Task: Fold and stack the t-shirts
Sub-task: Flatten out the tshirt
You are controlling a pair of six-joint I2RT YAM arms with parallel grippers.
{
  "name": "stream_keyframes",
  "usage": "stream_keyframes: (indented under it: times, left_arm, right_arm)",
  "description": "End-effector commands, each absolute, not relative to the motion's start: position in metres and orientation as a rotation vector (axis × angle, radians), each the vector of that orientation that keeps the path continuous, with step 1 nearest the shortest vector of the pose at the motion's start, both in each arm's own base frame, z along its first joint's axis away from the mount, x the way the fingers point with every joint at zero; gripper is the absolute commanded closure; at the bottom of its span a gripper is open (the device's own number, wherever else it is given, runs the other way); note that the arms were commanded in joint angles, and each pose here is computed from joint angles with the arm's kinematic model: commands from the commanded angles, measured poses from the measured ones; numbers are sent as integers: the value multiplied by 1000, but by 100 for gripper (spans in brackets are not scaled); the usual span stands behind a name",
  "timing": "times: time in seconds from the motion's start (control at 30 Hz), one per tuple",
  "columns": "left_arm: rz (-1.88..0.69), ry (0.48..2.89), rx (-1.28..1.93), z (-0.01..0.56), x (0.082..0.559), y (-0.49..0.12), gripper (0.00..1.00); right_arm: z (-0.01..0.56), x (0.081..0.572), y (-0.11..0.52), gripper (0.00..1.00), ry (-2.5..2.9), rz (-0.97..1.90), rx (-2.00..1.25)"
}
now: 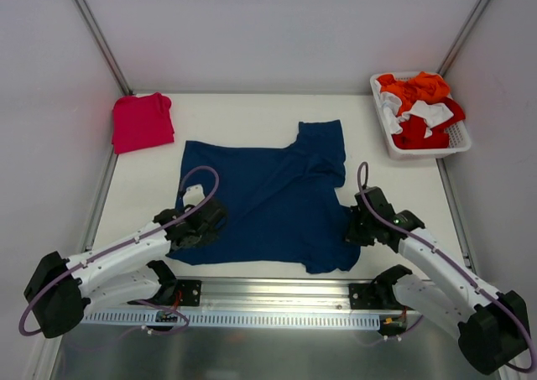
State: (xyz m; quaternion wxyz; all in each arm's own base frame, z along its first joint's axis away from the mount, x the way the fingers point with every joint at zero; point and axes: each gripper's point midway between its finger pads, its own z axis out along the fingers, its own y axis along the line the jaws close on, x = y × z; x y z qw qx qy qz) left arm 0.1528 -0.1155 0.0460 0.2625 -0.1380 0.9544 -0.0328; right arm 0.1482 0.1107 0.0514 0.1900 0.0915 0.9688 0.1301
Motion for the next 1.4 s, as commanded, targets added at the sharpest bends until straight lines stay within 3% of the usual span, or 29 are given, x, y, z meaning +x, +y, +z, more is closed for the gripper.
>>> stream_keyframes:
  times: [0.0,0.33,0.8,1.03,1.13,1.17,1.23,1.27,1.3,1.37]
  left_arm:
    - [-116,2605,-352,43,152,-124,100]
    - [16,2731,-362,-7,141,-123,100]
    - [52,2690,-434,-8,135,-105,100]
    - [17,2648,-444,7,136,-101,100]
    - [-60,2598,-395,30,149,-112,100]
    - [-97,2564,-337,48,160,-121,100]
    - [-127,2487,-278,78,181,-131,97]
    - [-114,2464,-225,87,187,-133,93]
    - [-99,2442,-206,94,195,-135,92]
    - [-69,2370,-168,113,214,-137,100]
  right_arm:
    - [58,150,121,100,2724,419,232]
    - [20,131,104,100,2833,216,275]
    - [29,121,69,100,2811,-3,312]
    - [39,123,66,99,2783,14,302]
    - [52,133,88,99,2745,176,241]
    - [62,140,96,96,2715,232,194]
    - [79,150,113,80,2671,353,133]
    - [94,159,119,84,2629,385,101]
    - [100,165,121,96,2611,385,93]
    - [113,176,124,99,2577,379,73]
